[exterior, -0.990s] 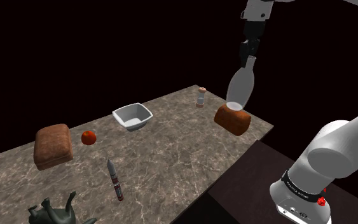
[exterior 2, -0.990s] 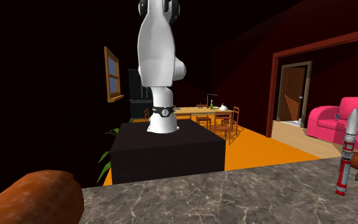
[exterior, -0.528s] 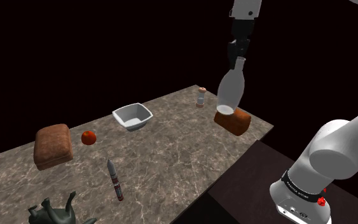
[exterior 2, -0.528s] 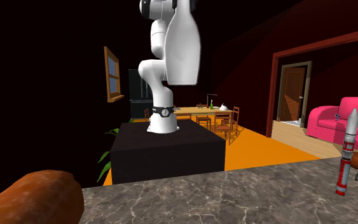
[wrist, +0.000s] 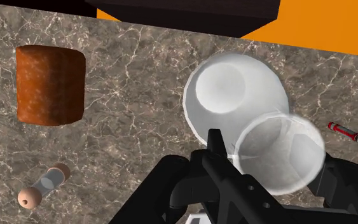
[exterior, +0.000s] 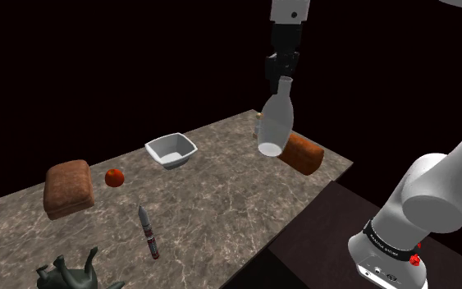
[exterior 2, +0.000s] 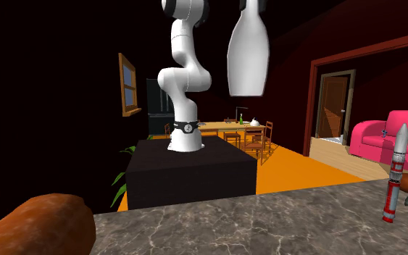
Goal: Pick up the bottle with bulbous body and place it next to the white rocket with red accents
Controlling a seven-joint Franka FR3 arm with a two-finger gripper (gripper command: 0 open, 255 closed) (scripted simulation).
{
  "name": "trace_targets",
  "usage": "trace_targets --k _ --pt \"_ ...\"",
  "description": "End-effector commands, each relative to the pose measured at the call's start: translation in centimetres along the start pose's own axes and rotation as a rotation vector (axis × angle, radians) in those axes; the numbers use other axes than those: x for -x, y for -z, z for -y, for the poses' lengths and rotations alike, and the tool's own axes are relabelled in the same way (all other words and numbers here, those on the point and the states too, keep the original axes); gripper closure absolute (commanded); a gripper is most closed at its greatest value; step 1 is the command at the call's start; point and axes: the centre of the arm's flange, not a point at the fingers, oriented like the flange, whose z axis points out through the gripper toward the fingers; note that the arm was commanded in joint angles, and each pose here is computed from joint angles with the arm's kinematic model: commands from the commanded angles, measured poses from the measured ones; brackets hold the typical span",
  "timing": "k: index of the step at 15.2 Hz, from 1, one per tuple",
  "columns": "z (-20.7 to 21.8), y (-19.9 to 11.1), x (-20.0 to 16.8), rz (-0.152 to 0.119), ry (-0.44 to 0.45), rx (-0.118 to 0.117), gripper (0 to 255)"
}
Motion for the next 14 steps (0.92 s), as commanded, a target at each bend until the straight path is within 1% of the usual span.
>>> trace_targets --k 1,14 --pt "2.6 -0.1 -0.4 0.0 -0.001 -0.001 255" --pt "19.4 0.3 -3.9 0.0 -0.001 -0.001 255"
